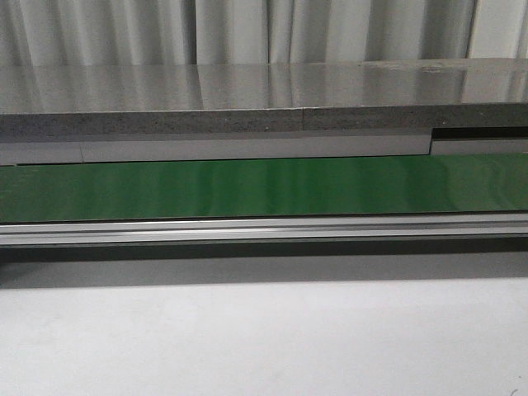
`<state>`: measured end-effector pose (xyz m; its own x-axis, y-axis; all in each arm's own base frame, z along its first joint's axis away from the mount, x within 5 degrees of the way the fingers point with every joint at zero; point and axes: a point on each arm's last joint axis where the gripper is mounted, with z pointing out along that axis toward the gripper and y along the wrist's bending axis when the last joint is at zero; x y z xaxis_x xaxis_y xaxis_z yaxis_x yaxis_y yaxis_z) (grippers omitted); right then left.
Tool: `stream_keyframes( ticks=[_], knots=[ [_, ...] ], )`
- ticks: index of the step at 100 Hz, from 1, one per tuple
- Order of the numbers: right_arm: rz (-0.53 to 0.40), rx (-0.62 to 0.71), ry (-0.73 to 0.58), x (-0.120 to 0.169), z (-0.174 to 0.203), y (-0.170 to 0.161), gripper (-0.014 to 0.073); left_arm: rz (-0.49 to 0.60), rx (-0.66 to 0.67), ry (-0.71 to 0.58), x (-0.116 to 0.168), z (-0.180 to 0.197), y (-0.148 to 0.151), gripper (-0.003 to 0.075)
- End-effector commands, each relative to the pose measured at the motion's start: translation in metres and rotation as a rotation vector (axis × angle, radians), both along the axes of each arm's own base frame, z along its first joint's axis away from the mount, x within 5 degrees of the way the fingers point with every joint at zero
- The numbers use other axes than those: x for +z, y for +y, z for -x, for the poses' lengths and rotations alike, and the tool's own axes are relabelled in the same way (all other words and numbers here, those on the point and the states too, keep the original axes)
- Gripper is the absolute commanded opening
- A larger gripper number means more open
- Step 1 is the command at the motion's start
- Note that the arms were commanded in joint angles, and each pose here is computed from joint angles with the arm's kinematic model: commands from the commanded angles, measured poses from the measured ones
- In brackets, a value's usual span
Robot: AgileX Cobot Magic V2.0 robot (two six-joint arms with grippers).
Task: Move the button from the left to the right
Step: 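Move the left gripper toward the yellow-capped button in the blue tray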
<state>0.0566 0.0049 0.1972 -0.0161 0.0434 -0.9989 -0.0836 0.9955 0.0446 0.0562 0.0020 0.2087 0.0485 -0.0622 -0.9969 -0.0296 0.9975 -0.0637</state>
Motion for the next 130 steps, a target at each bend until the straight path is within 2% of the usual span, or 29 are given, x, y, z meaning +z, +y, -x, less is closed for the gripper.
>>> stream_keyframes(
  ticks=[1, 52, 66, 78, 90, 108, 130],
  knots=[
    [-0.003, -0.004, -0.119, 0.014, 0.003, -0.001, -0.0068, 0.009, -0.012, -0.06, -0.007, 0.001, -0.001, -0.0021],
    [-0.003, -0.004, -0.119, 0.014, 0.003, -0.001, -0.0068, 0.021, -0.014, -0.097, 0.005, 0.003, -0.001, -0.0021],
    [-0.003, -0.004, -0.119, 0.014, 0.003, -0.001, -0.0068, 0.073, -0.013, -0.065, 0.025, 0.006, -0.001, -0.0021],
    [-0.003, -0.004, -0.119, 0.014, 0.003, -0.001, -0.0068, 0.096, -0.016, -0.047, 0.054, 0.009, -0.001, -0.0021],
    [-0.003, -0.004, -0.119, 0.014, 0.003, -0.001, -0.0068, 0.098, -0.011, 0.042, 0.082, 0.007, -0.001, -0.0021],
    [-0.003, -0.004, -0.119, 0.014, 0.003, -0.001, -0.0068, 0.105, 0.001, 0.294, 0.118, -0.006, 0.0, -0.0021],
    [-0.003, -0.004, -0.119, 0.014, 0.003, -0.001, -0.0068, 0.116, 0.01, 0.539, 0.141, -0.03, 0.0, -0.0021]
  ],
)
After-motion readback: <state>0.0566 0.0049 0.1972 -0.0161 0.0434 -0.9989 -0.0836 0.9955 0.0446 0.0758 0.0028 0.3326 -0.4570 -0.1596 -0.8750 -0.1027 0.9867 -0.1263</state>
